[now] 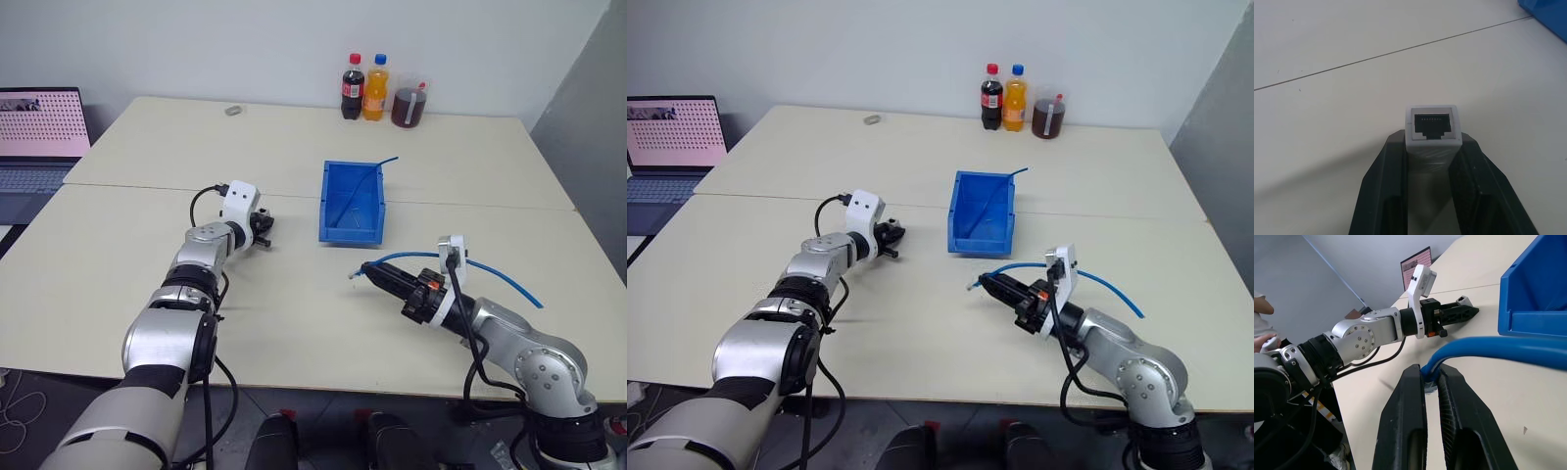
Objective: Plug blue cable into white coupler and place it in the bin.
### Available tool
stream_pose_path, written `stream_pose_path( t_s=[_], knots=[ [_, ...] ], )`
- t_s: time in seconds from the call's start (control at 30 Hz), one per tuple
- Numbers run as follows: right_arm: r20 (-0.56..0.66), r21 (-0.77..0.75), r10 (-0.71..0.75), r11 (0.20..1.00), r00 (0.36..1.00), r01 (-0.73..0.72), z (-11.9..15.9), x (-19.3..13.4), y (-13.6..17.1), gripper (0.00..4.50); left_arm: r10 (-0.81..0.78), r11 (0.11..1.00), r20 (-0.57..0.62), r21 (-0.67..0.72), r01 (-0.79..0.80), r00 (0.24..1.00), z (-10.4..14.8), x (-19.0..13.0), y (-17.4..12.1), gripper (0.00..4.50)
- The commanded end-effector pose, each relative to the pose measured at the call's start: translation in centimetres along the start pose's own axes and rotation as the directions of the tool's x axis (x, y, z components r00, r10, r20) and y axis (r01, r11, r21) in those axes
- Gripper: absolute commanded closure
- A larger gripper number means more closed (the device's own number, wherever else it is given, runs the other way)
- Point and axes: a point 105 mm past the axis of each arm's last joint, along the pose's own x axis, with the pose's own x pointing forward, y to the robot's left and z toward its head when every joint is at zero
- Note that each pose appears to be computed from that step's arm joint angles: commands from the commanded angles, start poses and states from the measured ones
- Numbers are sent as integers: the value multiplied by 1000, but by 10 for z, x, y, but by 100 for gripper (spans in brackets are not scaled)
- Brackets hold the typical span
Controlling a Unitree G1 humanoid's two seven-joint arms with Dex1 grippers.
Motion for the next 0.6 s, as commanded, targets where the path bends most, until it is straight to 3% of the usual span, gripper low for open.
stream_pose_path(
  t_s=[0.03,0.2,0.33,0.6],
  knots=[
    [55,-49,13,999,998,-10,15,-6,7,443,-99,995,47,28,98,994,2,-6,-8,371],
    [4,-161,1,987,1000,0,12,-17,12,443,-384,915,86,167,367,919,9,-28,-45,371],
    [-55,-251,-14,968,998,0,7,-25,14,443,-632,748,22,278,602,775,4,-57,-91,371],
    [-170,-404,-12,913,985,-59,-5,-33,17,444,-837,453,-150,347,821,525,-15,-87,-149,371]
  ],
)
